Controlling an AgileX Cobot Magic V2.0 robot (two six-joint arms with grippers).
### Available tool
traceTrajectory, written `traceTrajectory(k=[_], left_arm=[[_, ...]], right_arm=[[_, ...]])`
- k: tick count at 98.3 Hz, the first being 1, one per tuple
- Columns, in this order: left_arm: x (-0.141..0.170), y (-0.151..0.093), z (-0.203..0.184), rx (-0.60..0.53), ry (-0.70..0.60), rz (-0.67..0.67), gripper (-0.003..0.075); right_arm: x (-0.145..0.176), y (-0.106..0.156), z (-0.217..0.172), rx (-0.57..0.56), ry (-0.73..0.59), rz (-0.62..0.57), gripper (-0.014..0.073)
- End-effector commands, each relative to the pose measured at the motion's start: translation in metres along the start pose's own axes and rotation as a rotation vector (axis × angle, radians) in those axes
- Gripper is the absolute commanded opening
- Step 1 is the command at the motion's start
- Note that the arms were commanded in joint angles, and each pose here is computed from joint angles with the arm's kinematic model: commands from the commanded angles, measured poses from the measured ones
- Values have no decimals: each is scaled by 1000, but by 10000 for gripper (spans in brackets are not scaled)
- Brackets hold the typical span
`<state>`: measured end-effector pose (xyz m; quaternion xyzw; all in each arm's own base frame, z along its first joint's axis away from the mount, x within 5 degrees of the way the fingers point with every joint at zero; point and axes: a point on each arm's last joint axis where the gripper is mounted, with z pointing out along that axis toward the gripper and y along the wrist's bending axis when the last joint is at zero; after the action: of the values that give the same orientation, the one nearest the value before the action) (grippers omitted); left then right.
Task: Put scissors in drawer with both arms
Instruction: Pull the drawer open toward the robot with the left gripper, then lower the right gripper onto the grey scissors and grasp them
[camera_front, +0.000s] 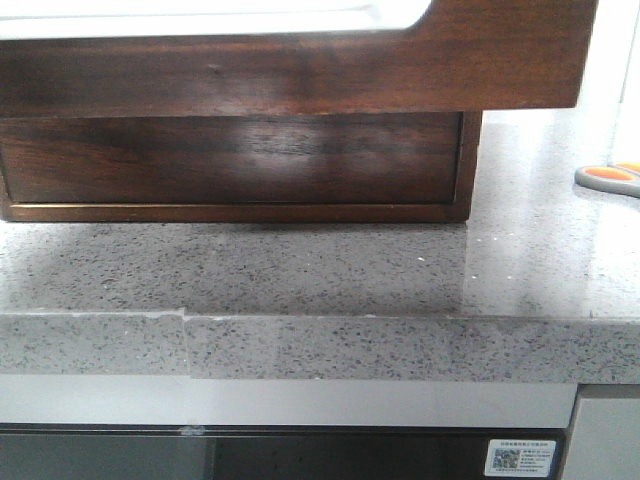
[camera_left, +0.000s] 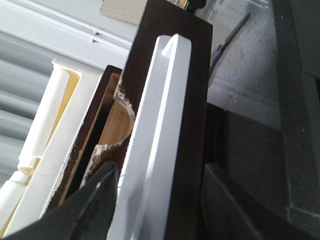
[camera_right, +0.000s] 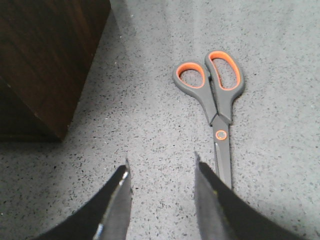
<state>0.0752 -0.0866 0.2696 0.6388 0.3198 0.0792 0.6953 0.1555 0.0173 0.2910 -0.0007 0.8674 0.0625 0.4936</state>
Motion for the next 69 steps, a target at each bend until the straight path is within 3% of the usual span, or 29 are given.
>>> traceTrajectory(k=[1,15,28,46,61,69], left_arm=[[-7,9,1,-22,-58,-47,359],[-13,13,0,-61,-128,-103,359],[-19,27,-9,-211,-171,-219,358],[-29,39,-27,-369,-204,-273,358],[-35,46,-43,-484,-218,-313,358],[-37,48,-50,-534,-223,-338,358]], right_arm=[[-21,1,-3,0,-93,-15,265],[-28,1,1,13,-72,-43,265],[-38,1,3,28,-28,-71,265],[-56,-2,14,54,72,-50,272],[-67,-13,32,108,215,-11,398],[-73,-19,42,130,284,6,418]])
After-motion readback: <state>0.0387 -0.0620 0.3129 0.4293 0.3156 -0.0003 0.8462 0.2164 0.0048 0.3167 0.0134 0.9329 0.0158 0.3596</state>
